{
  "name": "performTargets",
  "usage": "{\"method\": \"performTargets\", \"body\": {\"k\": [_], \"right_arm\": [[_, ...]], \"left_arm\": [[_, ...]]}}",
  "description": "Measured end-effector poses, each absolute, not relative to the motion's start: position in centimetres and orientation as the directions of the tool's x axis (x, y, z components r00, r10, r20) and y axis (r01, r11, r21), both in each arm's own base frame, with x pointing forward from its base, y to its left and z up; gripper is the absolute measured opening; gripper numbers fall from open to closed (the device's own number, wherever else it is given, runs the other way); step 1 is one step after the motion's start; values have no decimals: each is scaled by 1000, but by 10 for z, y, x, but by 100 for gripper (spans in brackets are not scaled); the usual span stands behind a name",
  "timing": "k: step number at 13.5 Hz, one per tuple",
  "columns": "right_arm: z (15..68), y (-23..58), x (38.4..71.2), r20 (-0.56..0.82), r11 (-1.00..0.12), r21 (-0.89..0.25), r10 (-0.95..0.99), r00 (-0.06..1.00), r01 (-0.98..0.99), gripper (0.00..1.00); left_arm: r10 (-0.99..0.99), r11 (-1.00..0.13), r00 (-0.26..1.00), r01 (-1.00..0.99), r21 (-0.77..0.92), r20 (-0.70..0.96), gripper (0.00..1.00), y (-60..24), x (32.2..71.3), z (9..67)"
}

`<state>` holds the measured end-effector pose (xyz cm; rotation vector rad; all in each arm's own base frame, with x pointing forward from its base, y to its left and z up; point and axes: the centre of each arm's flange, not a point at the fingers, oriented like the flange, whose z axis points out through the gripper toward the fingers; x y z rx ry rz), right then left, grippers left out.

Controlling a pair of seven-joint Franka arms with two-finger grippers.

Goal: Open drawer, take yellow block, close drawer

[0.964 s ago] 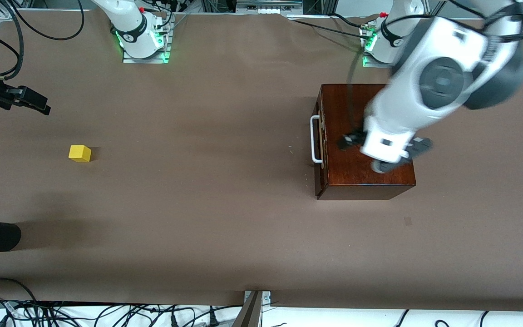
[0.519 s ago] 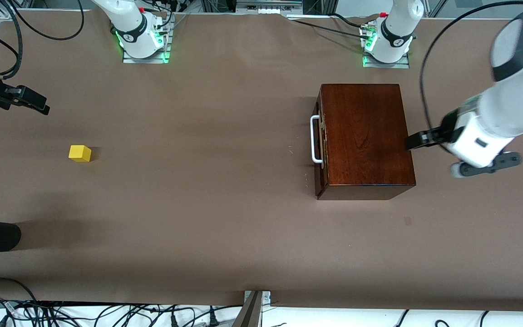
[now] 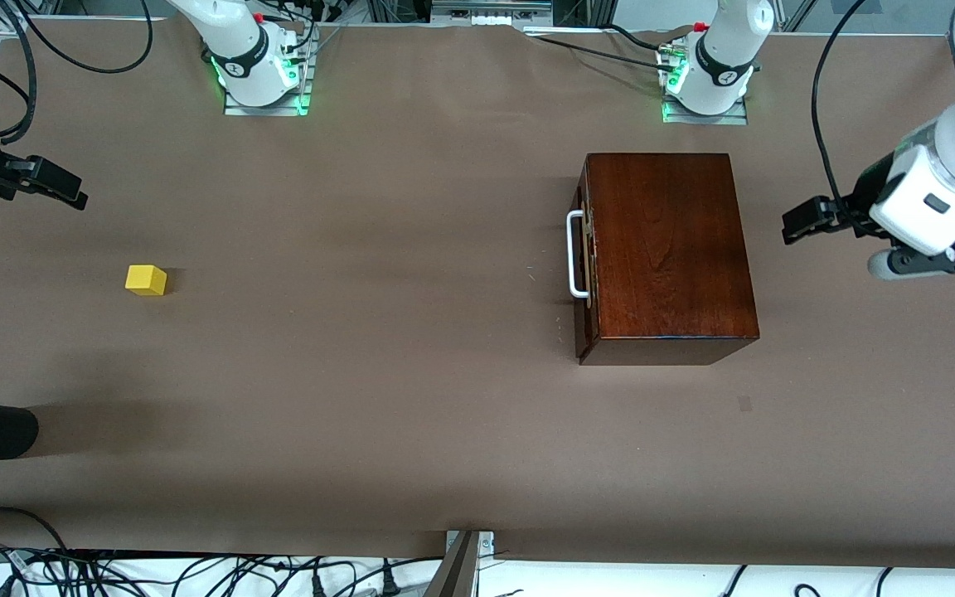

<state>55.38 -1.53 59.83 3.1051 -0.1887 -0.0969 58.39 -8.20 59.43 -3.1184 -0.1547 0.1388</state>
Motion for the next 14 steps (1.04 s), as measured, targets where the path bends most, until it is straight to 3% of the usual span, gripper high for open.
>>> {"method": "performTargets", "body": {"k": [5,14], "right_arm": [[599,-14,554,-59,-992,33,-120,991,-119,100],[599,-15,554,-59,-992,33,-121,991,-119,100]], "left_arm": [[26,-997,999,24,-78,-32,100,-53,559,583],[6,-998,1000,5,-68,-5,100,-32,558,576]]}}
